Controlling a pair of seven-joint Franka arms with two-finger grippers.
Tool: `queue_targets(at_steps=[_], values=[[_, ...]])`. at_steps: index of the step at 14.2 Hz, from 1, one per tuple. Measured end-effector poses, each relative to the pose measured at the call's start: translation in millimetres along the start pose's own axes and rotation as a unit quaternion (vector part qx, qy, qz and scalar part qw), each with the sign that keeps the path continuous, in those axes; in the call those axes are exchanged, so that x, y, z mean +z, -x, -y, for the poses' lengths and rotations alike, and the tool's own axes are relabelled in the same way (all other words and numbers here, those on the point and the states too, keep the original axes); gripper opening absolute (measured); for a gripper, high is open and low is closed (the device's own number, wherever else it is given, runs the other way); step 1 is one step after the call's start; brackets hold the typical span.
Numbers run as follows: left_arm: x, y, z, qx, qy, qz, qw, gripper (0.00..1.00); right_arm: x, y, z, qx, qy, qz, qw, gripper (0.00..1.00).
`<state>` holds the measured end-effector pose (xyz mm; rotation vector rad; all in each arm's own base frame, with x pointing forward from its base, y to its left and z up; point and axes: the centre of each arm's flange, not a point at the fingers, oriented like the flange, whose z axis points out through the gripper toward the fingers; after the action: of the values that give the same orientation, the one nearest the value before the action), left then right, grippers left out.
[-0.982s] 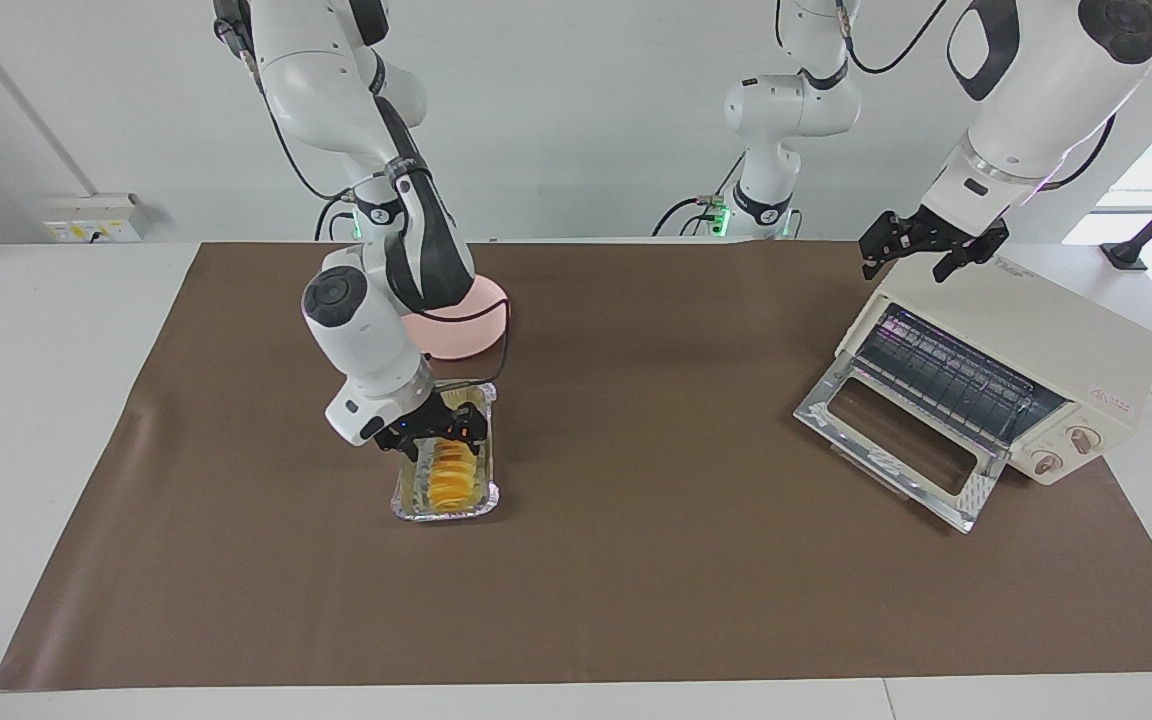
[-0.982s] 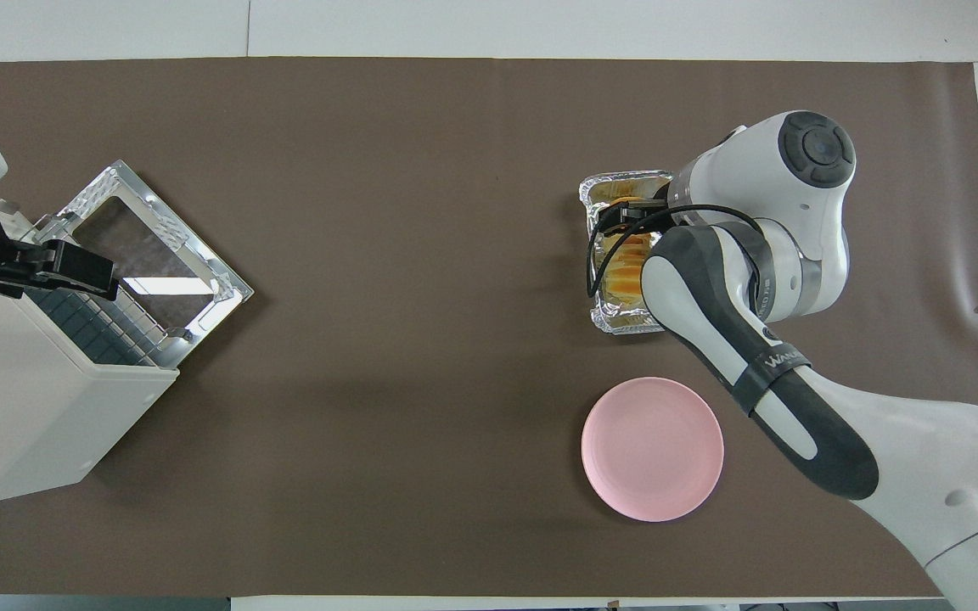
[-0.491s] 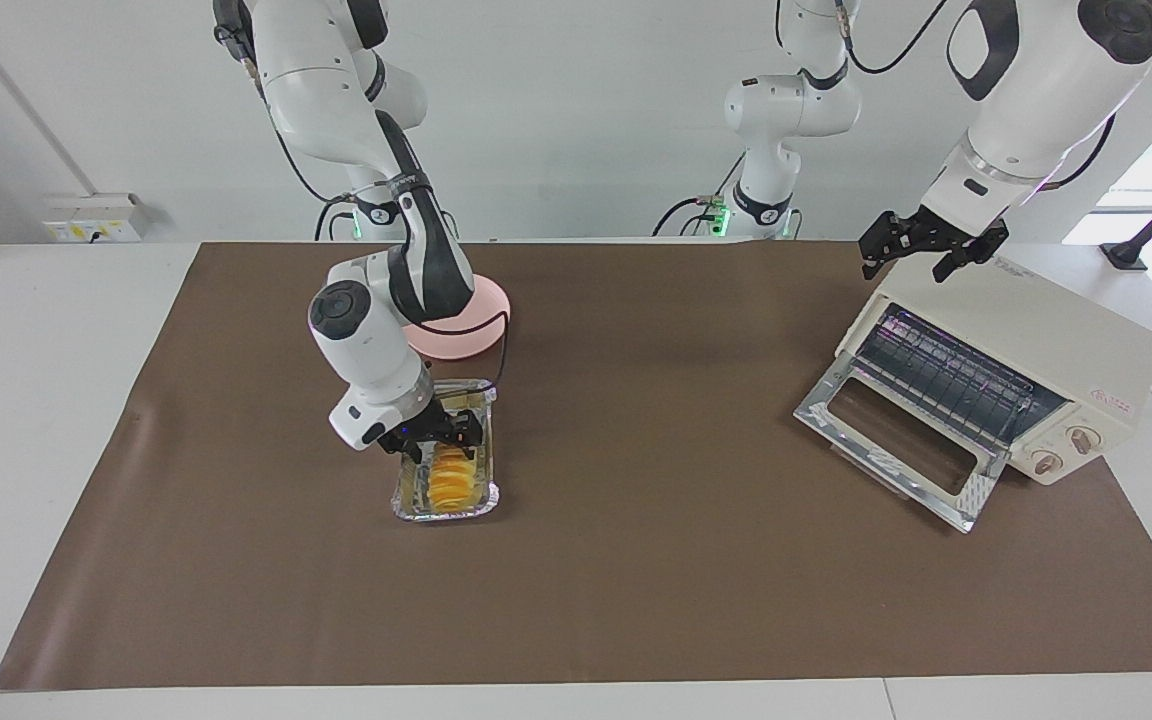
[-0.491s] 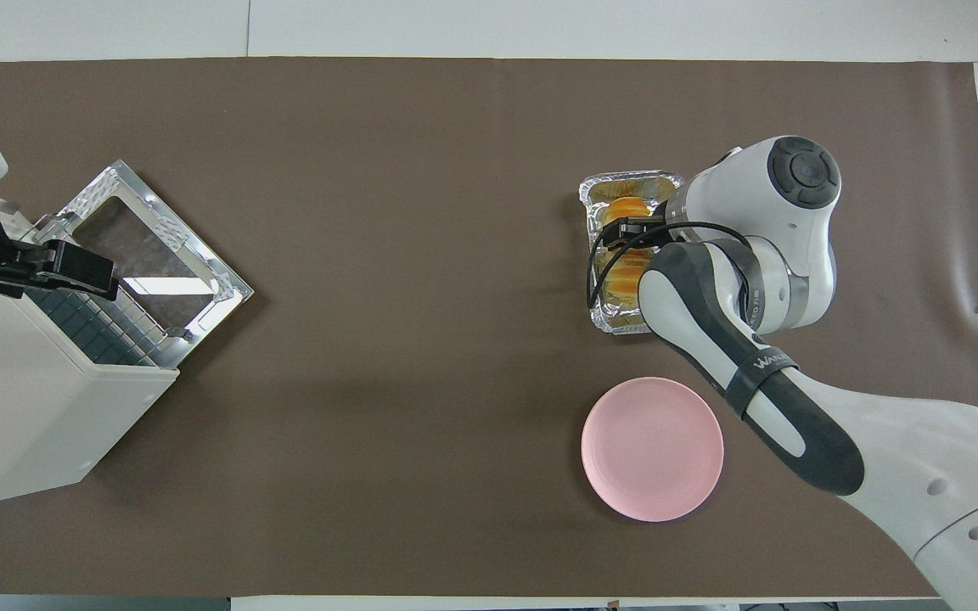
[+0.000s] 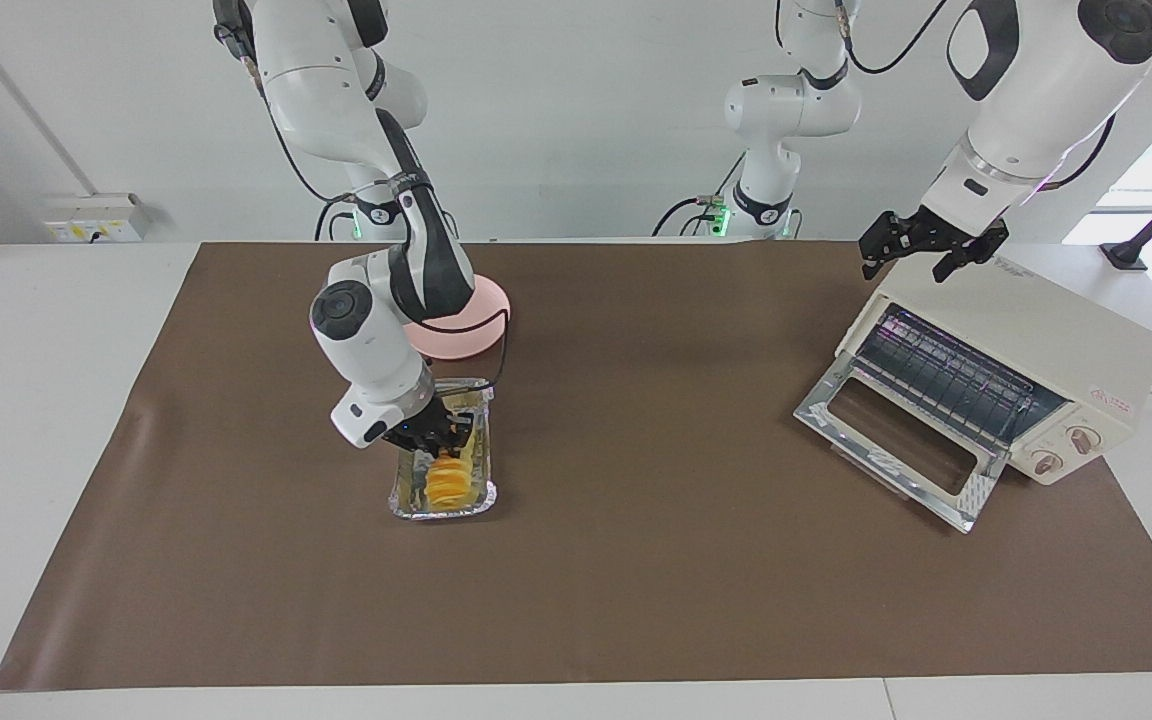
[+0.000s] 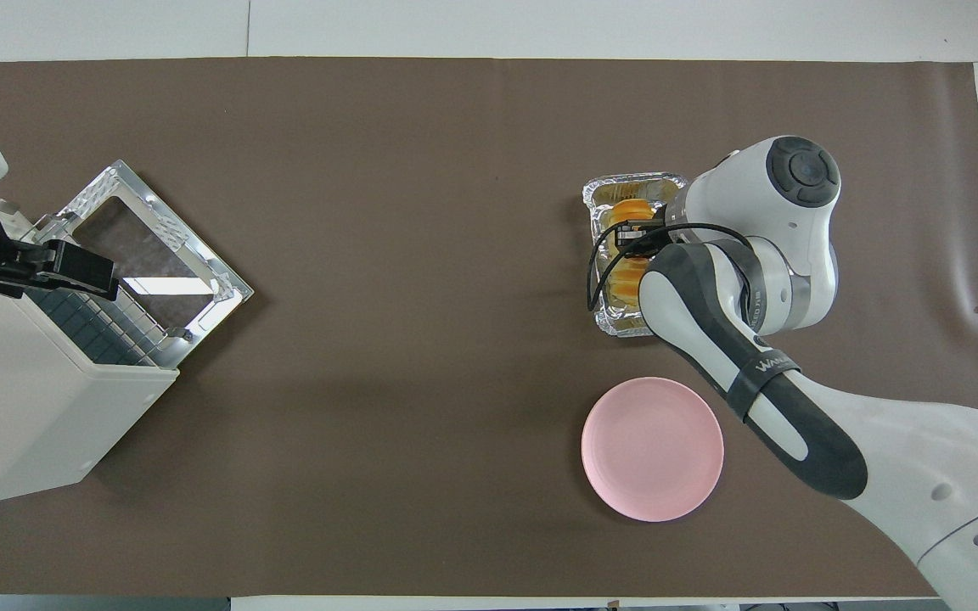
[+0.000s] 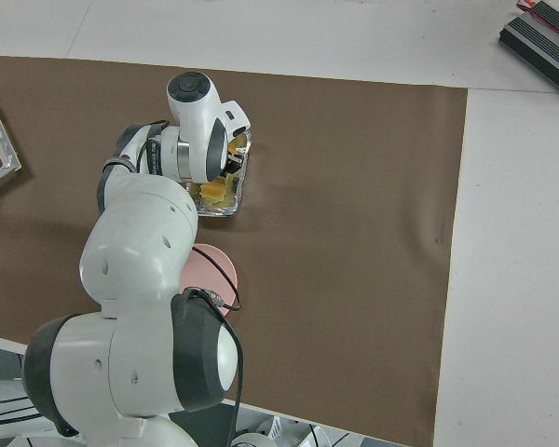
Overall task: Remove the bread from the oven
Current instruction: 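Grasp the bread rolls in the tray with the right gripper, then lift the bread rolls and carry them onto the pink plate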
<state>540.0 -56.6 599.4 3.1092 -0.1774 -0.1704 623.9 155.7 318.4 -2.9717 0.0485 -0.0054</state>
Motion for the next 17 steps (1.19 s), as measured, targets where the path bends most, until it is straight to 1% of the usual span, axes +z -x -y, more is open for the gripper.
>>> queue_targets(at_steps=[1,4,5,7,9,10,12,13,15,17], values=[[0,0,0,0.000,0.000,0.000,1.000,1.00,-11,-2,3,-0.002,0.000,0.005,1.000,0.15],[0,0,0,0.000,0.000,0.000,1.000,1.00,-66,-5,14,-0.010,-0.001,0.005,1.000,0.12],[0,0,0,0.000,0.000,0.000,1.000,1.00,-84,2,18,-0.014,0.002,0.012,1.000,0.09],[0,0,0,0.000,0.000,0.000,1.000,1.00,-112,29,24,-0.019,0.013,0.044,0.999,0.09],[0,0,0,0.000,0.000,0.000,1.000,1.00,-123,65,26,-0.025,0.028,0.079,0.996,0.09],[0,0,0,0.000,0.000,0.000,1.000,1.00,-118,86,27,-0.029,0.036,0.094,0.994,0.09],[0,0,0,0.000,0.000,0.000,1.000,1.00,-94,130,26,-0.034,0.052,0.120,0.991,0.09],[0,0,0,0.000,0.000,0.000,1.000,1.00,-78,150,24,-0.036,0.056,0.121,0.990,0.09],[0,0,0,0.000,0.000,0.000,1.000,1.00,-48,182,19,-0.042,0.062,0.110,0.991,0.09],[0,0,0,0.000,0.000,0.000,1.000,1.00,-31,201,11,-0.042,0.066,0.104,0.992,0.09]])
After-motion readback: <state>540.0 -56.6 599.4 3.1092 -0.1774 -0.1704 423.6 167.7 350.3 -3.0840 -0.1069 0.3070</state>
